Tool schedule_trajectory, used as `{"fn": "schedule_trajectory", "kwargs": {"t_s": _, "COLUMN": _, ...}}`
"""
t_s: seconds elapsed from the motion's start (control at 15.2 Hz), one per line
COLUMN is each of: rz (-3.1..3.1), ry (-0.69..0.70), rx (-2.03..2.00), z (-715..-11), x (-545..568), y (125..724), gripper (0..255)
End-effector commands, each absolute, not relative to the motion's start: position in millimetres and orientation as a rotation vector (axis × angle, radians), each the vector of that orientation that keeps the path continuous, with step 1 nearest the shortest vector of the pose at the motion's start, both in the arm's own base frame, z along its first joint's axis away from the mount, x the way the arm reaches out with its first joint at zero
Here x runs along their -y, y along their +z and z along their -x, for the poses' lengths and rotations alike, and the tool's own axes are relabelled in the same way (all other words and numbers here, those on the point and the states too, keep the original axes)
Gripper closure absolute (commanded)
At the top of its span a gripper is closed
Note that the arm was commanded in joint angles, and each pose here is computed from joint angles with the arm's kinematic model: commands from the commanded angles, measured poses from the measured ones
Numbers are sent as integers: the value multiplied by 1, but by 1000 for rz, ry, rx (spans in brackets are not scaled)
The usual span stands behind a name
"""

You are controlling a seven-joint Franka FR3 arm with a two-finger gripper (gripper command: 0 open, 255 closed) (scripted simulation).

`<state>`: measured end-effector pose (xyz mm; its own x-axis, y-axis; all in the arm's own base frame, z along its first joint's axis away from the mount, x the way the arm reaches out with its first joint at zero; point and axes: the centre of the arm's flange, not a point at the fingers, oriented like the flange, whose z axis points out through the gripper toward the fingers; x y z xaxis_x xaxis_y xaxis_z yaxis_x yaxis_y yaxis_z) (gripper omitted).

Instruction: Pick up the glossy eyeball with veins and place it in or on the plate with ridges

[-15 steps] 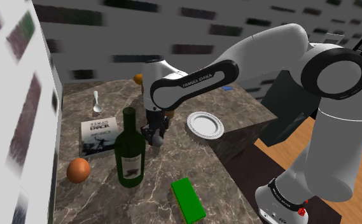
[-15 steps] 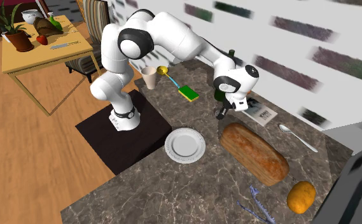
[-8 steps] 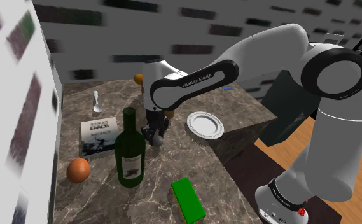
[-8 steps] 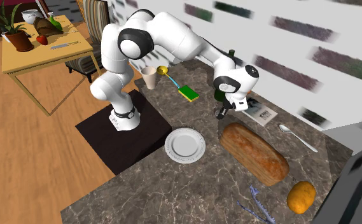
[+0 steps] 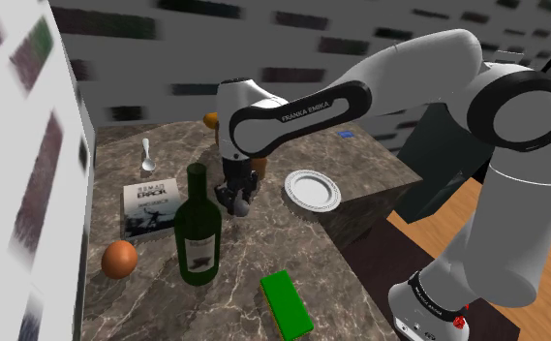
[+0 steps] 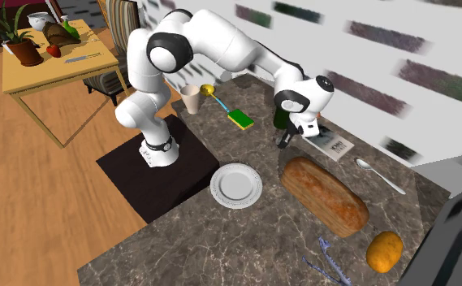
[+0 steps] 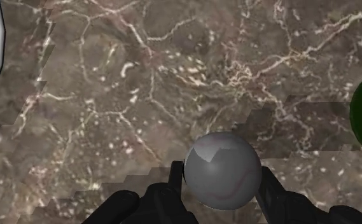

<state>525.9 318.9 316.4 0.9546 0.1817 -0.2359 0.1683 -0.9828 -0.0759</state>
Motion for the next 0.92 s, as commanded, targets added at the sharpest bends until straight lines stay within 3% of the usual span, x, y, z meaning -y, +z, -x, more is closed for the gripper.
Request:
{"fn": "schedule_trajectory", "kwargs": {"t_s": 0.0, "rz": 3051, "ry": 377, "rx": 273, "z": -524, "x": -319, "y": 326, "gripper": 255}}
{"fn": "schedule_trajectory", "kwargs": {"t_s": 0.86, "rz": 3051, "ry": 377, "rx": 273, "z": -521, "x": -293, "y": 382, "gripper": 255}}
